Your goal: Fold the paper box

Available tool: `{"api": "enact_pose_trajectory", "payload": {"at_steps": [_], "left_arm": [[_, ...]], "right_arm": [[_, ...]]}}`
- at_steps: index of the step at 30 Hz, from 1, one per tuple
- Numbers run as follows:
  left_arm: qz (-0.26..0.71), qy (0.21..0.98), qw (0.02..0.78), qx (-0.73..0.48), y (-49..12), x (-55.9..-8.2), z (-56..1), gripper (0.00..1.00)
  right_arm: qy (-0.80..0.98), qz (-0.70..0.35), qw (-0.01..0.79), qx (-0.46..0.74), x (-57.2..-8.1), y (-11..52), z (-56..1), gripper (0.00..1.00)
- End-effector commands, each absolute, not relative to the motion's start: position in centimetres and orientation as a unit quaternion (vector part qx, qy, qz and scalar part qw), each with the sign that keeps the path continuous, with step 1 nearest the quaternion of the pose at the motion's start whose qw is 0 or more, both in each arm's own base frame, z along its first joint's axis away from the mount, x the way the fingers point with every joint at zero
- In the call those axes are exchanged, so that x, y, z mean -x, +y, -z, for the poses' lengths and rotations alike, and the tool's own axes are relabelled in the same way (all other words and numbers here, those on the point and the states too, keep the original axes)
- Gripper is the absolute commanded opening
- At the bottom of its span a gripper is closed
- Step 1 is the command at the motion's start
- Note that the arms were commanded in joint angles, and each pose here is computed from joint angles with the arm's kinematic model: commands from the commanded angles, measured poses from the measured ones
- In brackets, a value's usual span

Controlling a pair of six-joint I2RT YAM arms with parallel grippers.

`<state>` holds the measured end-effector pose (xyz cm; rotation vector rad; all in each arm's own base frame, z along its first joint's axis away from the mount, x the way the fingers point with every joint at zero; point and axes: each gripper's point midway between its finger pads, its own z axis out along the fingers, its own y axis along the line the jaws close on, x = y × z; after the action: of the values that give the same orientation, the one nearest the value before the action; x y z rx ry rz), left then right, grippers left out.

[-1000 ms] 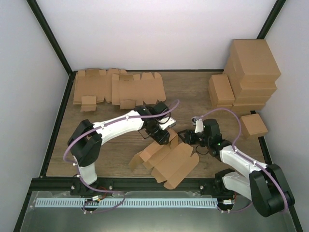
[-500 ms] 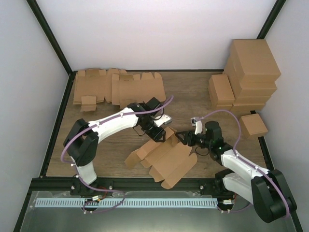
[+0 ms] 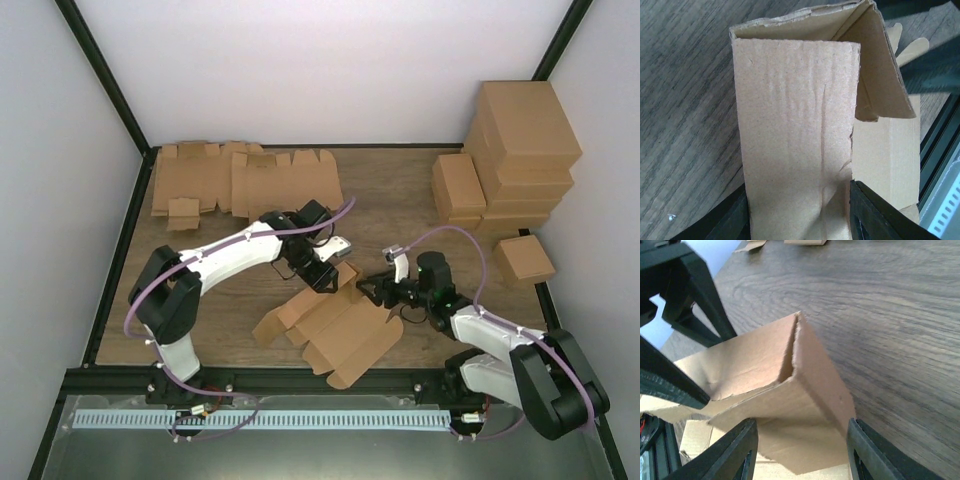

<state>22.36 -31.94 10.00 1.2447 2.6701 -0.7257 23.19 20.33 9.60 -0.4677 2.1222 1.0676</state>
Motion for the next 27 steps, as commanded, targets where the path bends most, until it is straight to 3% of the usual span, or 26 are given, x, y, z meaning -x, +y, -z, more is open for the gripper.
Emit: {"api": "enact_pose_trajectory", "payload": {"at_steps": [1, 16, 21, 27], "left_arm": [[0.255, 0.869, 0.066, -0.418, -31.8, -22.4, -11.3, 0.50], [0.316, 0.849, 0.068, -0.418, -32.1, -22.0, -13.6, 0.50], [0.318, 0.850, 0.058, -0.415, -32.3, -22.0, -13.0, 0.50], [0.287, 0.864, 0.057, -0.409, -31.7, -22.7, -11.9, 0.50]], "right_arm": [[0.791, -0.406, 0.390, 0.238, -23.8, 22.2, -11.8, 0.51], [0.798, -0.350, 0.401, 0.282, -24.5, 24.3, -10.6, 0.50], [0.801, -0.347, 0.387, 0.298, -24.3, 25.2, -9.8, 0.44], [0.812, -0.329, 0.399, 0.271, -24.7, 24.4, -10.0, 0.48]]}}
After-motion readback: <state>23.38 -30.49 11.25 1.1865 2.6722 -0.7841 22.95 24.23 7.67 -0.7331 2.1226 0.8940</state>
